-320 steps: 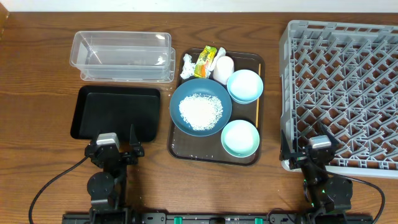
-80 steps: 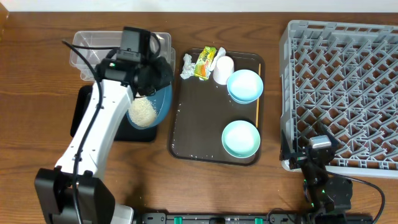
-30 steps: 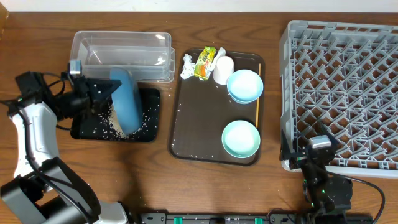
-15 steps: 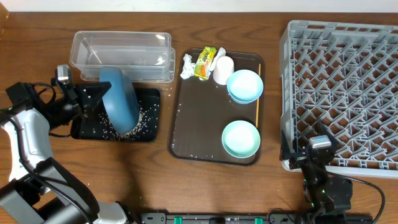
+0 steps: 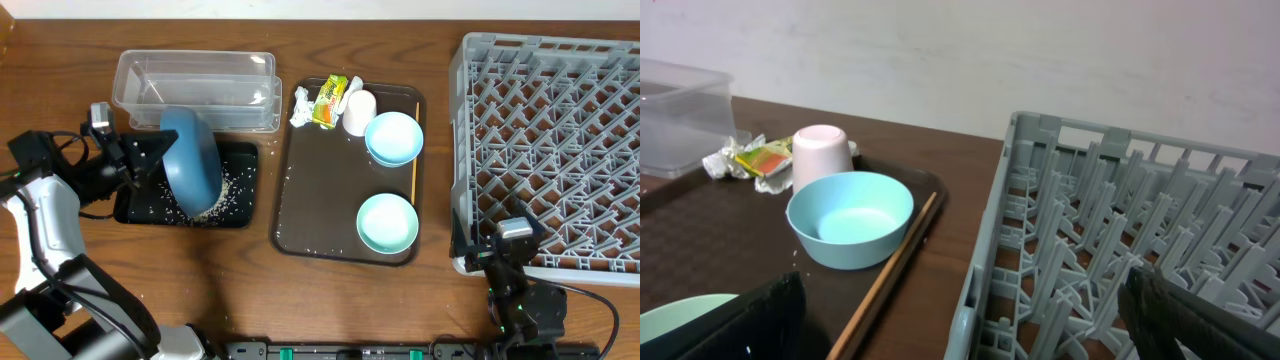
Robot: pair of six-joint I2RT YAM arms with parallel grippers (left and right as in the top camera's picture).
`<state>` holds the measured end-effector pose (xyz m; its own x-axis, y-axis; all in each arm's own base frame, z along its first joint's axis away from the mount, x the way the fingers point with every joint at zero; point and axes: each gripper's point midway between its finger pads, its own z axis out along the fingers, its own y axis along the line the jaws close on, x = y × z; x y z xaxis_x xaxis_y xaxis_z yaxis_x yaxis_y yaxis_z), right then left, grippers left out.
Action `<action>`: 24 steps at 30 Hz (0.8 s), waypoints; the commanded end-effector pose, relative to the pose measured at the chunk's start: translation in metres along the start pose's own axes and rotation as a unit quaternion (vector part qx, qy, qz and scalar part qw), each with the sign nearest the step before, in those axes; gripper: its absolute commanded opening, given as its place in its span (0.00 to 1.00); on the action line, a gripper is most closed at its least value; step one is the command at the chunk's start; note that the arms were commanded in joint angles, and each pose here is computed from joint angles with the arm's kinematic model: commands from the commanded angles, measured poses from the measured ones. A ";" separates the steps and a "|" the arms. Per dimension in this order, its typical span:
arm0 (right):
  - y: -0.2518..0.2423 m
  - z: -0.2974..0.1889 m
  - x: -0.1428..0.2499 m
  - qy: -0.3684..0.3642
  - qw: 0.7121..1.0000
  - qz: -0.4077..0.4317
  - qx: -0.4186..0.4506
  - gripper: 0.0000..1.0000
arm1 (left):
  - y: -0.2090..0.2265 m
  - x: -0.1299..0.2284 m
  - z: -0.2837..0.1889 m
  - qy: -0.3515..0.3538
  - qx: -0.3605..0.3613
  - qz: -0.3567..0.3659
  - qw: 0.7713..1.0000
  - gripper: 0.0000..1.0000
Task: Sort waste into correct bins and load items into the dishwasher rack
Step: 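Carry the empty blue plate back and lower it onto the brown tray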
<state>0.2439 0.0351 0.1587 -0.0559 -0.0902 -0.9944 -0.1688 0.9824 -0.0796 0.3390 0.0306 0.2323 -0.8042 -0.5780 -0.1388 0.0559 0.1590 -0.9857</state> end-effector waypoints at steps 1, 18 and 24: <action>-0.002 0.000 0.002 0.002 1.000 -0.005 0.005 0.99 | -0.030 0.012 0.001 0.006 0.023 0.032 0.999 0.06; -0.002 0.000 0.002 0.002 1.000 -0.005 0.005 0.99 | -0.037 0.111 0.101 0.103 -0.254 0.252 0.928 0.06; -0.002 0.000 0.002 0.002 1.000 -0.005 0.005 0.99 | -0.013 0.150 0.150 0.110 -0.352 0.306 0.878 0.06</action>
<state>0.2439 0.0351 0.1587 -0.0558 -0.0906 -0.9943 -0.1689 0.9824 -0.0800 0.2889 -0.1828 0.2313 -0.8641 -0.0013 -0.5033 0.3355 0.7439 -0.5780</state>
